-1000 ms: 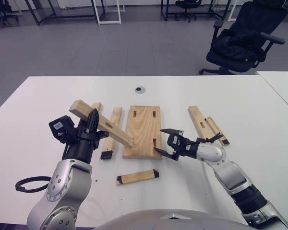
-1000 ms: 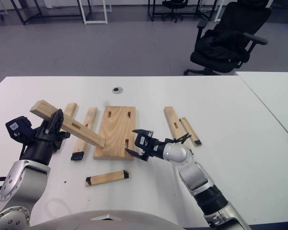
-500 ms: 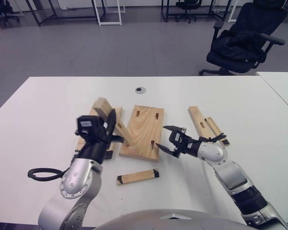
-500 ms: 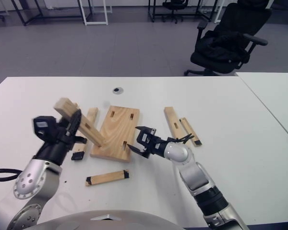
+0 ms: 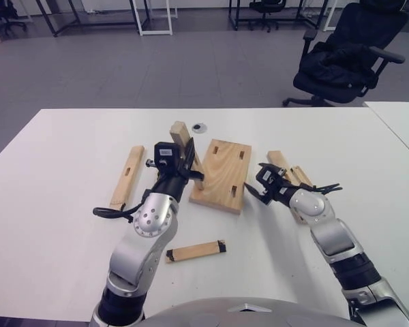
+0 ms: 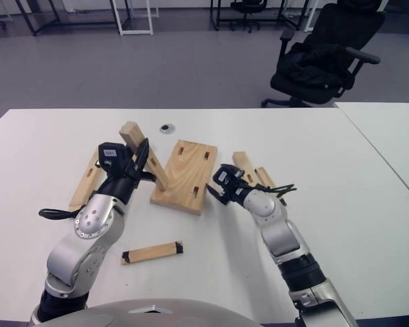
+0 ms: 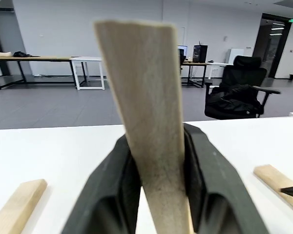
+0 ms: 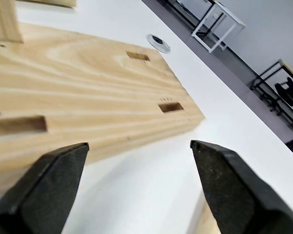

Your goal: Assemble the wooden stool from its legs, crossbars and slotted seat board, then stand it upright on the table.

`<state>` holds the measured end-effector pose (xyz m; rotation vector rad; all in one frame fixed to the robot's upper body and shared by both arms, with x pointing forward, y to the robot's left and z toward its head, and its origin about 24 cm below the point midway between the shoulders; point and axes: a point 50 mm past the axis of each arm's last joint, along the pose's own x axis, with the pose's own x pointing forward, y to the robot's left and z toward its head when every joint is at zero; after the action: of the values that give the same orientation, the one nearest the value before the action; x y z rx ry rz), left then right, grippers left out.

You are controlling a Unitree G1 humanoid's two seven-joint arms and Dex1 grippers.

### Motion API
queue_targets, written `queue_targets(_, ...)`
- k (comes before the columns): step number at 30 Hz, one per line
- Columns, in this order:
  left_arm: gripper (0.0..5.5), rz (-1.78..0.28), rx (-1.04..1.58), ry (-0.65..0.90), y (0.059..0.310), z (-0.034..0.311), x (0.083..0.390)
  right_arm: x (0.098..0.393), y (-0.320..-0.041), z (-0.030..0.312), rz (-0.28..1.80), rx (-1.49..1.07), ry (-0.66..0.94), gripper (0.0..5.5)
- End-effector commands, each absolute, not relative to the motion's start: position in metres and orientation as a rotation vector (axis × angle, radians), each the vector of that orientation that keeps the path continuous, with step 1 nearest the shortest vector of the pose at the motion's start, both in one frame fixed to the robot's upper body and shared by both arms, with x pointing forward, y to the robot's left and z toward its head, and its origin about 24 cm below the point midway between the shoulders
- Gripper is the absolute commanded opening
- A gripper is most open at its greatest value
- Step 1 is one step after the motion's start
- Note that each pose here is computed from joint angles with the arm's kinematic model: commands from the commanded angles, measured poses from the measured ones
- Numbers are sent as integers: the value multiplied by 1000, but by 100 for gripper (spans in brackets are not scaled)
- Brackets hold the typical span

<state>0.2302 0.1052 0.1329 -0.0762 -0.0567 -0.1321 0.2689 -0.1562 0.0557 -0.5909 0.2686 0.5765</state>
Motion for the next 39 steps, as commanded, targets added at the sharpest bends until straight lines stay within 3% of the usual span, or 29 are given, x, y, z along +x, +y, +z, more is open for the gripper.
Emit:
queue_targets(1,196,-131,-117,-105,104,139,231,277,-159,61,514,-595,268,389)
queue_targets(5,276,-265,-194,-187,94,155,213,278,-155,66,505,-581,235,389)
queue_targets(8,327,-321,-90,-131,111,150,192,280,-158,70,488,-575,217,389)
queue_targets(12,390,-432,53,49,142,123,150,280,-168,74,458,-577,205,389)
queue_targets(16,471,-734,75,116,161,123,143,281,-174,75,448,-574,199,389)
queue_targets(20,530,-1029,127,347,172,107,139,285,-177,75,453,-587,196,389)
queue_targets(25,530,-1204,265,502,177,76,144,287,-175,72,467,-589,193,389)
queue_targets(30,439,-1260,382,568,175,36,136,289,-168,71,503,-596,179,389)
queue_targets(39,258,-1276,377,546,180,29,131,290,-166,72,521,-587,168,389)
